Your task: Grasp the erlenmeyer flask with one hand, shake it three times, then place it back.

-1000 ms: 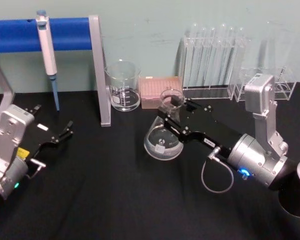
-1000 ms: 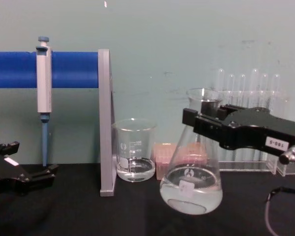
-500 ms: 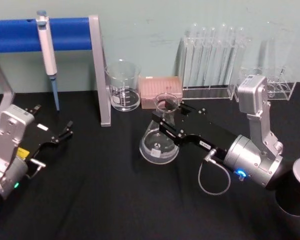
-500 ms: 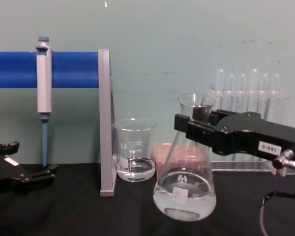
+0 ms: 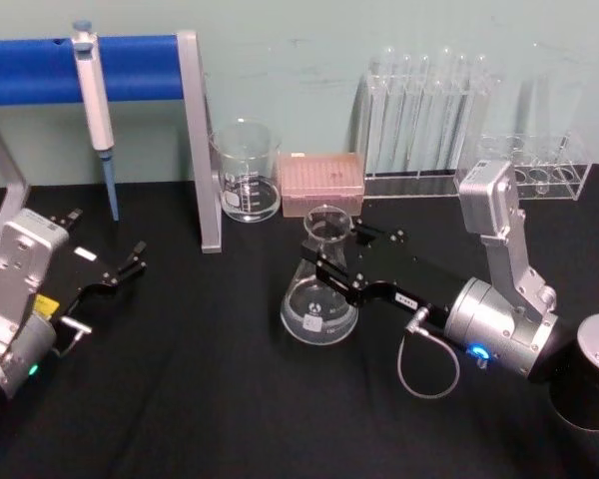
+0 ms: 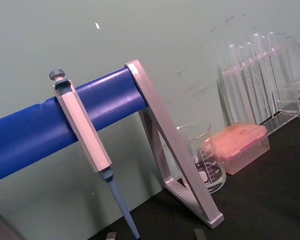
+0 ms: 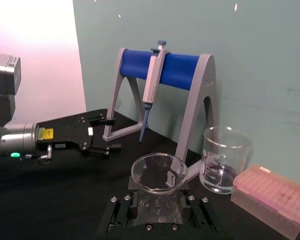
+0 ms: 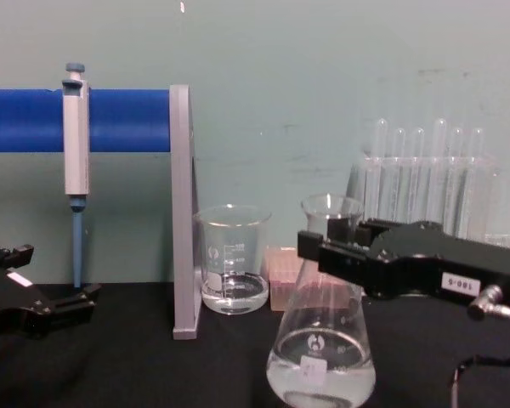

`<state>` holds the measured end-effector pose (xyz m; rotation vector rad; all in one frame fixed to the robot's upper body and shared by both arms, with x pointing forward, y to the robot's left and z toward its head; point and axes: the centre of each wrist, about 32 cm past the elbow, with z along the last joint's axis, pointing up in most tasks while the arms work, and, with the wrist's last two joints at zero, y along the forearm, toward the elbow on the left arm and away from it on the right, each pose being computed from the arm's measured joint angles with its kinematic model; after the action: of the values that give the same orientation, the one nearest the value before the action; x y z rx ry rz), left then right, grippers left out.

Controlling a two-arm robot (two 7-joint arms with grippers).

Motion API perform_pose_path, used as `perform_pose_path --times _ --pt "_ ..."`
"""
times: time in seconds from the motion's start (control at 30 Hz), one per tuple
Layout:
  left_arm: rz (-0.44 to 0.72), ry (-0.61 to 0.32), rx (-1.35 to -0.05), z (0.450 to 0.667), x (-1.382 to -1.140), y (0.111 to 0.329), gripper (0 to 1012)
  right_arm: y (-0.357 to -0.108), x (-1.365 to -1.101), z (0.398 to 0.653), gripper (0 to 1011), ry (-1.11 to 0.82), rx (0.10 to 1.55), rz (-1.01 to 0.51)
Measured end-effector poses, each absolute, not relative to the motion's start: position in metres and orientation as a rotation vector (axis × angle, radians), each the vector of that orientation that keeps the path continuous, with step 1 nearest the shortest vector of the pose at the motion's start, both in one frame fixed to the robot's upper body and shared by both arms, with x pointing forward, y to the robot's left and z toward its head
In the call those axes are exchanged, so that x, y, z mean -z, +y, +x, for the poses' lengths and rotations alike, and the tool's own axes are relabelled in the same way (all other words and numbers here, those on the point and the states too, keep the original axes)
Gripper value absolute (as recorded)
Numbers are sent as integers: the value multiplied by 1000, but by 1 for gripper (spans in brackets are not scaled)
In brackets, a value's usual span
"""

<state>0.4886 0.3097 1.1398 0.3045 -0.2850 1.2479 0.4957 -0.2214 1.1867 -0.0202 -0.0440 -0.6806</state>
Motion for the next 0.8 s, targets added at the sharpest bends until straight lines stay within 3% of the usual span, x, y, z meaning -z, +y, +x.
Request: perform_pose_path --times 0.8 --pt "305 -285 -1248 489 -1140 310 1001 -225 -1169 506 449 10 637 -70"
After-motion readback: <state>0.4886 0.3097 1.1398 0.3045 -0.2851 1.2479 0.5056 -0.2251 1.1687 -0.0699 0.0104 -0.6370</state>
